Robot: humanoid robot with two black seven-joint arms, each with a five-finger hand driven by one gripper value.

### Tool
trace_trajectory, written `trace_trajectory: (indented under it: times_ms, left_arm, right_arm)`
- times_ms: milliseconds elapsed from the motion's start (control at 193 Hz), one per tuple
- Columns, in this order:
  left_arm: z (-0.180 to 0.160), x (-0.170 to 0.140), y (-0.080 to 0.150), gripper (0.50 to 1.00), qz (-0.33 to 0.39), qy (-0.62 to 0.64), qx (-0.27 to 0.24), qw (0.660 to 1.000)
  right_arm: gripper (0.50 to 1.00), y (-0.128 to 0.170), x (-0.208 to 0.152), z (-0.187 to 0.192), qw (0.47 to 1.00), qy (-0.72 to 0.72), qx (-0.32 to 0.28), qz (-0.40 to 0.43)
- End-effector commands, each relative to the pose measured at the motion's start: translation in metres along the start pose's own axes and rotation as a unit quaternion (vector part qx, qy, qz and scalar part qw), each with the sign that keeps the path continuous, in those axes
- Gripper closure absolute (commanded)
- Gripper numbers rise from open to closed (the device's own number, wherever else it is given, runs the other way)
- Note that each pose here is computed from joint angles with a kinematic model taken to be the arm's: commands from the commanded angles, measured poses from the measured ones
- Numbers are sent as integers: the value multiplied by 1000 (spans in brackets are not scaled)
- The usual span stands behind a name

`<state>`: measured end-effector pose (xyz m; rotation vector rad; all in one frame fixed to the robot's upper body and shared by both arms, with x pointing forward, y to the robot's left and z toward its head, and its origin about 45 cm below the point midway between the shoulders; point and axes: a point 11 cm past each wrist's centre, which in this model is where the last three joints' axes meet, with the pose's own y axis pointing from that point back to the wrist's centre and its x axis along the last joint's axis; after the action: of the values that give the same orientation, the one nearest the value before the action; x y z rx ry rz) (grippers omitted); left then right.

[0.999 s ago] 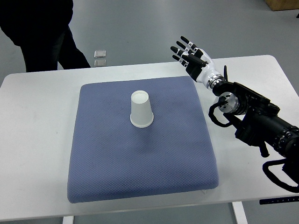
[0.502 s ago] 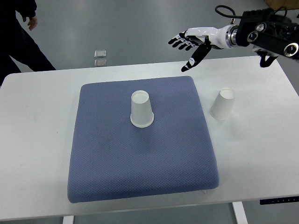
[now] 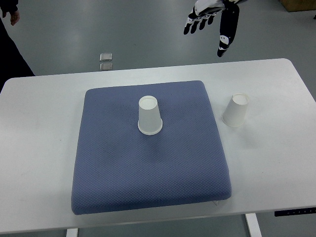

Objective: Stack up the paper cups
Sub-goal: 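Lower the right hand toward the white cup beside the pad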

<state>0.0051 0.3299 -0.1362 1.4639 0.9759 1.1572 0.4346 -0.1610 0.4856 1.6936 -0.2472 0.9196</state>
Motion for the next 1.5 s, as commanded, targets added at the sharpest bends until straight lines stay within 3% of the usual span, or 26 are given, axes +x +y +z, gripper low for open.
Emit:
trace_trajectory:
  times_ms: [0,124,337,772,1160,1497]
  left_arm:
    - [3,-3,1,500,-6,-1,-3,1000]
    - [3,-7,1,500,-21,-1,-3,1000]
    - [2,-7,1,500,-28,1,-1,1000]
    - [2,-8,1,500,-29,4,-1,1000]
    - [1,-9,1,500,-30,4,0,1000]
    - [1,-10,1,500,-31,4,0,1000]
  right_arm:
    - [579,6,0,1,1000,5,-7,0]
    - [581,0,-7,13,1000,-3,-19,-10]
    - [585,-35,-48,38,997,-41,-21,-62]
    - [589,-108,-114,100,993,-104,-59,-12]
    - [593,-134,-161,151,983,-145,-111,-11]
    - [587,-154,-187,159,980,-160,-121,-14]
